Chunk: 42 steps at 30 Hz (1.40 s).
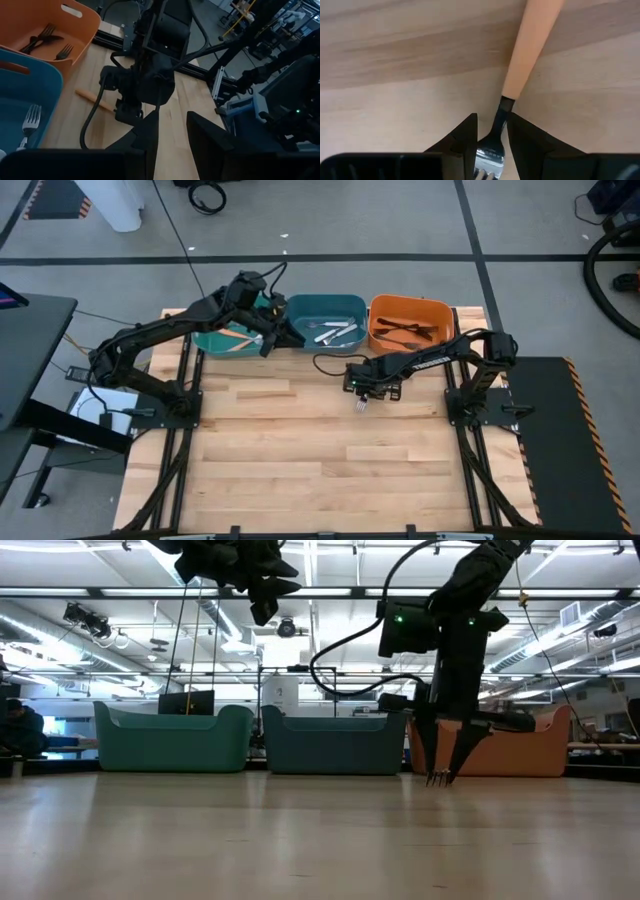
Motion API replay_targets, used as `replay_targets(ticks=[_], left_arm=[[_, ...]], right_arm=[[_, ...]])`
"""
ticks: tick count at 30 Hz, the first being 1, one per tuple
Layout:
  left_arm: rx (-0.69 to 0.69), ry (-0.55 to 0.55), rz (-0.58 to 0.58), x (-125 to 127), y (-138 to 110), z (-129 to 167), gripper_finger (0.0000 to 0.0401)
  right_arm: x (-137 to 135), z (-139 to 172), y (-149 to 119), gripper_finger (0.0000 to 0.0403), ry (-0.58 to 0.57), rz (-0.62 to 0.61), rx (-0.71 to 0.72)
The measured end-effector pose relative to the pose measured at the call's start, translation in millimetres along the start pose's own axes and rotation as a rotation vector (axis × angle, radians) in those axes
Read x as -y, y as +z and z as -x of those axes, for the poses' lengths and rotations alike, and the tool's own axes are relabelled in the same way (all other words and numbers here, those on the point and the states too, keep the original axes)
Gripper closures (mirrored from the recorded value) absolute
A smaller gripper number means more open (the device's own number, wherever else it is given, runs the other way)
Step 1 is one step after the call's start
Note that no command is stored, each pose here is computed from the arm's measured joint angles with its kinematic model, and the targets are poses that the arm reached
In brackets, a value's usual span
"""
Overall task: Sort silverware by color (type)
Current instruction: Put the orange fork into the green bin
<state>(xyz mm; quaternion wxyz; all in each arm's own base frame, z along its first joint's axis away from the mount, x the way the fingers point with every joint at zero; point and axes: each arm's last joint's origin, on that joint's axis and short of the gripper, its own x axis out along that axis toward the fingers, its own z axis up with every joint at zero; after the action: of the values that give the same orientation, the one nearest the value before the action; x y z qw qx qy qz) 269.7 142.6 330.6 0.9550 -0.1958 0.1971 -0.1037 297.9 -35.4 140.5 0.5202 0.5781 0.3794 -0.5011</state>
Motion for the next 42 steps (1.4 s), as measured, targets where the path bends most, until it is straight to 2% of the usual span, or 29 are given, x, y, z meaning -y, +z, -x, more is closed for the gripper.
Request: replay_targets(ticks=[8,14,22,24,30,35,38,42], left_arm=[[0.005,0.012,-0.008,-3.0,0.4,2.6,0.0292],[0.009,0.021,-0.015,-5.2,0.5,4.6,0.0292],[0.010,0.059,0.069,-14.9,-0.8,13.8,0.0291],[0.007,0.068,0.083,-17.2,-1.5,16.0,0.0291],[0.011,0.090,0.134,-22.8,-2.3,21.7,0.0291],[0.014,0.092,0.153,-23.4,-2.1,22.3,0.0291],[0.021,0.081,0.136,-21.1,-0.7,19.5,0.0291],[0.066,0.065,0.065,-12.9,6.3,10.7,0.0291]], right_arm=[[12.1,1.8,-6.4,0.0299,-0.123,0.047,-0.052],[13.8,2.0,-6.2,0.0379,-0.136,0.136,-0.061],[15.1,4.6,-11.5,0.0377,-0.125,0.265,-0.109],[17.5,9.1,-16.9,0.0380,-0.123,0.311,-0.159],[12.3,40.2,-29.0,0.0380,0.003,0.446,-0.207],[5.7,84.2,-35.0,0.0380,0.192,0.559,-0.206],[1.4,113.1,-30.8,0.0380,0.323,0.618,-0.106],[-7.4,147.8,-16.5,0.0380,0.509,0.662,0.160]])
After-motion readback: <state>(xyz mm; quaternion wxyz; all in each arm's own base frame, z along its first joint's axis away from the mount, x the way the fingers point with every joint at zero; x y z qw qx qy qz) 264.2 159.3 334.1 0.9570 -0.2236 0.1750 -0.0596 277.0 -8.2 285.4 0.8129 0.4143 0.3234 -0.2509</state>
